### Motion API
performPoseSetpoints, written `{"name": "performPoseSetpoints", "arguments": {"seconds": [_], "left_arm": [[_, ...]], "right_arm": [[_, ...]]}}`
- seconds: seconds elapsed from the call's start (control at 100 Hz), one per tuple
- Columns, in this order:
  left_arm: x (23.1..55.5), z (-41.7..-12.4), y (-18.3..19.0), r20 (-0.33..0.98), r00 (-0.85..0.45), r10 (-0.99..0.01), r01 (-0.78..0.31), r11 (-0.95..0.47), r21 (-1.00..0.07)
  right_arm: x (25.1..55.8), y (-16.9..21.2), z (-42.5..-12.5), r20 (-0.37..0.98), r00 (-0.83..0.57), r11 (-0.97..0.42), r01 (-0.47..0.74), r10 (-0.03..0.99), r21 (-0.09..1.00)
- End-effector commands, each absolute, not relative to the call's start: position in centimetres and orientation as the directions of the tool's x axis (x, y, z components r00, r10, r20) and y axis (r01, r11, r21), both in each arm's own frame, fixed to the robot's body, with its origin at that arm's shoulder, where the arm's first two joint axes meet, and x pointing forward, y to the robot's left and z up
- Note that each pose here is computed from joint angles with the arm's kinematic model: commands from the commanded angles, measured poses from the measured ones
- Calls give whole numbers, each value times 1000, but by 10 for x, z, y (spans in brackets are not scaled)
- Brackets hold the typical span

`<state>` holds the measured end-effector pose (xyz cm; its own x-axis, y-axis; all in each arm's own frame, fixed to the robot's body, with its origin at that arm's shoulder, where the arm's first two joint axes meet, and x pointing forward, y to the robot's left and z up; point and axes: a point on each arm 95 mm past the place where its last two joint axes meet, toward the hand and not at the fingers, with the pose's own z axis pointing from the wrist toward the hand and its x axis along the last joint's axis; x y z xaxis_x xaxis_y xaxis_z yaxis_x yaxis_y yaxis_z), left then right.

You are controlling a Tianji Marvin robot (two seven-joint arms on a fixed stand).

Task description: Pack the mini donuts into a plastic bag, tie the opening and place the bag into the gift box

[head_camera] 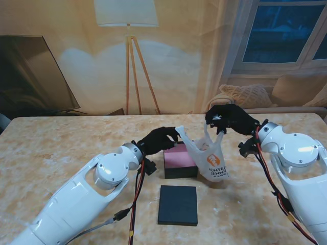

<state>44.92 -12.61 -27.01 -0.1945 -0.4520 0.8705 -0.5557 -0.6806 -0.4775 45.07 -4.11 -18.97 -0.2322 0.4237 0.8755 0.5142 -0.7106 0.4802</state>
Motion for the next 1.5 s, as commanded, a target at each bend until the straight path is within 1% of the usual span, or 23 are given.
{"name": "performPoseSetpoints", "arguments": {"seconds": [0.0, 0.25, 0.43, 0.68, 0.77, 0.84, 0.98, 1.26, 1.49], "left_arm": [[450, -266, -136, 879, -189, -437, -574, -678, -460], [454, -266, -145, 900, -110, -422, -550, -728, -408], [454, -267, -146, 921, -53, -385, -551, -758, -348], [452, -270, -147, 955, 51, -292, -583, -785, -209], [454, -272, -150, 953, 57, -297, -588, -782, -208], [455, -273, -153, 958, 72, -278, -590, -786, -184], [460, -274, -156, 960, 62, -273, -567, -801, -191], [466, -274, -162, 964, 82, -252, -530, -830, -172], [470, -276, -161, 956, 88, -278, -521, -831, -194]], "right_arm": [[449, -40, -195, 878, -227, -698, 537, 421, 473], [450, -39, -198, 879, -229, -685, 556, 418, 470], [452, -35, -200, 879, -220, -682, 561, 424, 469], [455, -32, -200, 881, -206, -689, 557, 427, 464], [456, -32, -200, 881, -206, -687, 559, 427, 464], [456, -32, -199, 881, -207, -687, 560, 425, 463], [456, -33, -199, 880, -210, -684, 561, 427, 466], [455, -32, -200, 881, -203, -681, 569, 427, 461], [453, -33, -198, 886, -212, -663, 597, 412, 451]]}}
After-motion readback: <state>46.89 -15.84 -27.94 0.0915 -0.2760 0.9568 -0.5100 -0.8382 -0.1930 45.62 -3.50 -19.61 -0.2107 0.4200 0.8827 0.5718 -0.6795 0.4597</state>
